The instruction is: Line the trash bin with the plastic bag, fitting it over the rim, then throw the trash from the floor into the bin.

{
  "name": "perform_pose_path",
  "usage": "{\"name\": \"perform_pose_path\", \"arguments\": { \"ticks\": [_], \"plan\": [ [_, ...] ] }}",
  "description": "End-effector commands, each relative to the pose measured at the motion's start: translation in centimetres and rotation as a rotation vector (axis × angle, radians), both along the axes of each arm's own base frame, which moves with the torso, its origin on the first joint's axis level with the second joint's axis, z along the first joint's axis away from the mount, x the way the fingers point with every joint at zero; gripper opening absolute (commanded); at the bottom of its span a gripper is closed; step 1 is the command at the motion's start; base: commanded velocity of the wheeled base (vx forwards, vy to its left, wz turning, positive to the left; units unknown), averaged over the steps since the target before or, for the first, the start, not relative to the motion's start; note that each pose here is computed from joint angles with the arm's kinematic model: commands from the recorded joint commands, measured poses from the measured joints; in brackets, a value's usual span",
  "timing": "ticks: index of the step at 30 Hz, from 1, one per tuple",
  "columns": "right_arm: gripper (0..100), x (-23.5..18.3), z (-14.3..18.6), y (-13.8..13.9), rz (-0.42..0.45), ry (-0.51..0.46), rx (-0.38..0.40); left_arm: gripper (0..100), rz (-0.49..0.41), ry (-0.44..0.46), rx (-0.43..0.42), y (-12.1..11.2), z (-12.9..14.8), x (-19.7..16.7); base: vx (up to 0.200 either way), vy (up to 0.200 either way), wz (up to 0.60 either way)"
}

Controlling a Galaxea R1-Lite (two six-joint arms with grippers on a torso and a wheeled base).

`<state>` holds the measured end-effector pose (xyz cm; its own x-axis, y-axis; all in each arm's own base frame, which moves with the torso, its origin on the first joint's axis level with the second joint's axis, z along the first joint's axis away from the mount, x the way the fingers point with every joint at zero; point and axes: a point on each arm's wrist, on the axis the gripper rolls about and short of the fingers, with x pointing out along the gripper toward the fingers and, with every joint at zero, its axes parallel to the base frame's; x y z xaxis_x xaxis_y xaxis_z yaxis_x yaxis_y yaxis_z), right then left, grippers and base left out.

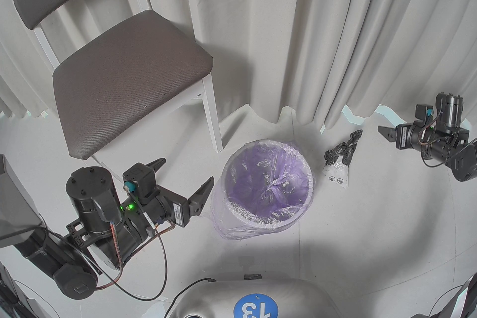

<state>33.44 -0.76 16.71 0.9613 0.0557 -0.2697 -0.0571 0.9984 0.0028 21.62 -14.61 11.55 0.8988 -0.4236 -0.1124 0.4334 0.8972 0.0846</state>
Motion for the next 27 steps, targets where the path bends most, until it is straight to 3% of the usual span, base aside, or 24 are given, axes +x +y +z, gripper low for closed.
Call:
{"name": "perform_pose_path", "arguments": {
  "ticks": [1,6,11,18,25,27],
  "plan": [
    [100,5.2,-2.3,-0.8,-0.035,-0.003,0.057,100,-0.015,0.126,0.115,-0.3,-3.1,-1.7,0.000,0.000,0.00],
    [100,7.0,-4.3,-1.1,-0.044,0.030,0.064,100,-0.048,0.241,0.268,-0.8,-7.5,-0.8,0.000,0.000,0.00],
    [100,6.8,-4.2,-1.2,-0.046,0.031,0.065,100,-0.160,0.340,0.329,-1.1,-10.7,-0.5,0.000,0.000,0.00],
    [100,7.1,-4.7,-1.4,-0.051,0.040,0.064,100,-0.192,0.324,0.335,-3.7,-13.6,3.2,0.000,0.000,0.00],
    [100,7.2,-4.9,-1.4,-0.051,0.043,0.064,100,-0.176,0.339,0.355,-4.4,-15.2,6.7,0.000,0.000,0.00],
    [100,7.1,-4.7,-1.4,-0.051,0.039,0.065,100,-0.234,0.335,0.377,-4.4,-15.5,8.6,0.000,0.000,0.00]
  ]
}}
